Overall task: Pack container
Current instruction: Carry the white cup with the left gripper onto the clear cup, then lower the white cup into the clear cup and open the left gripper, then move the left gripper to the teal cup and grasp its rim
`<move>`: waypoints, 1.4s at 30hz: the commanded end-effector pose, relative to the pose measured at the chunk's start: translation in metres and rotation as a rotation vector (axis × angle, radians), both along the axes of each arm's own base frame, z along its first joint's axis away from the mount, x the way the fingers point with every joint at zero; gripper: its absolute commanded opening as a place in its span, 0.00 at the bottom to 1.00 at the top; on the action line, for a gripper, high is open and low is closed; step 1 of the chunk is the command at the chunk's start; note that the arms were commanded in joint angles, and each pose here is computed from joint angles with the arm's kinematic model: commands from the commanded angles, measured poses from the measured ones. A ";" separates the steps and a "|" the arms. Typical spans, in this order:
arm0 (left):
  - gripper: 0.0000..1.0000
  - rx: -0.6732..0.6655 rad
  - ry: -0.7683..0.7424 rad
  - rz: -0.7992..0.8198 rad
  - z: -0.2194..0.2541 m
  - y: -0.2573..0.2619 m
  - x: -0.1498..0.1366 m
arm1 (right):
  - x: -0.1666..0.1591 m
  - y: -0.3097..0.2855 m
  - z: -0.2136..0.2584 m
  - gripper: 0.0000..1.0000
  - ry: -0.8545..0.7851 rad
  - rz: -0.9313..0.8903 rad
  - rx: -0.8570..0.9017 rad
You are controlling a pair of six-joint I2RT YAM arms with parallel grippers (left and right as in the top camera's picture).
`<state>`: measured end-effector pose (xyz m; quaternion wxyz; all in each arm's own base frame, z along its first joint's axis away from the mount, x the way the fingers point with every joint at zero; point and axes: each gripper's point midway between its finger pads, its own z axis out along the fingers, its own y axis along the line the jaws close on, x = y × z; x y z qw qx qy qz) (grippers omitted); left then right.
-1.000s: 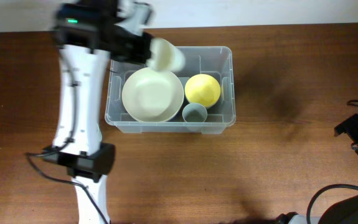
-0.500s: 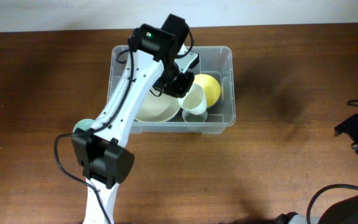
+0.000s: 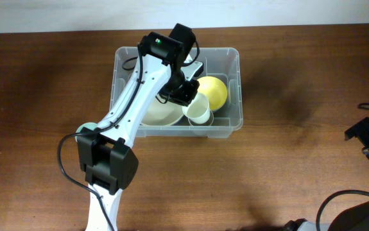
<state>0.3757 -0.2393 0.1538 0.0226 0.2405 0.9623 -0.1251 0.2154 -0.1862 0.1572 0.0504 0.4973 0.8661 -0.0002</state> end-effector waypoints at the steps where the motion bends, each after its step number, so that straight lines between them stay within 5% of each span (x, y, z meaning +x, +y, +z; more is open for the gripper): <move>1: 0.27 0.005 0.007 -0.003 -0.004 -0.002 -0.002 | 0.000 -0.001 -0.002 0.99 0.003 -0.014 0.002; 13: 0.47 0.019 -0.110 0.039 0.020 0.013 0.026 | 0.000 -0.001 -0.002 0.99 0.003 -0.014 0.002; 19: 0.51 0.174 -0.237 0.340 0.080 0.097 0.048 | 0.000 -0.001 -0.002 0.99 0.003 -0.014 0.002; 24: 0.51 0.144 -0.296 0.540 0.117 0.150 0.052 | 0.000 -0.001 -0.002 0.99 0.003 -0.014 0.002; 32: 0.51 0.275 -0.276 0.858 0.138 0.247 -0.011 | 0.000 -0.001 -0.002 0.99 0.003 -0.014 0.002; 35: 0.51 0.349 -0.212 1.036 0.122 0.281 -0.048 | 0.000 -0.001 -0.002 0.99 0.003 -0.014 0.002; 42: 0.51 0.310 -0.028 1.101 0.060 0.292 -0.079 | 0.000 -0.001 -0.002 0.99 0.003 -0.014 0.002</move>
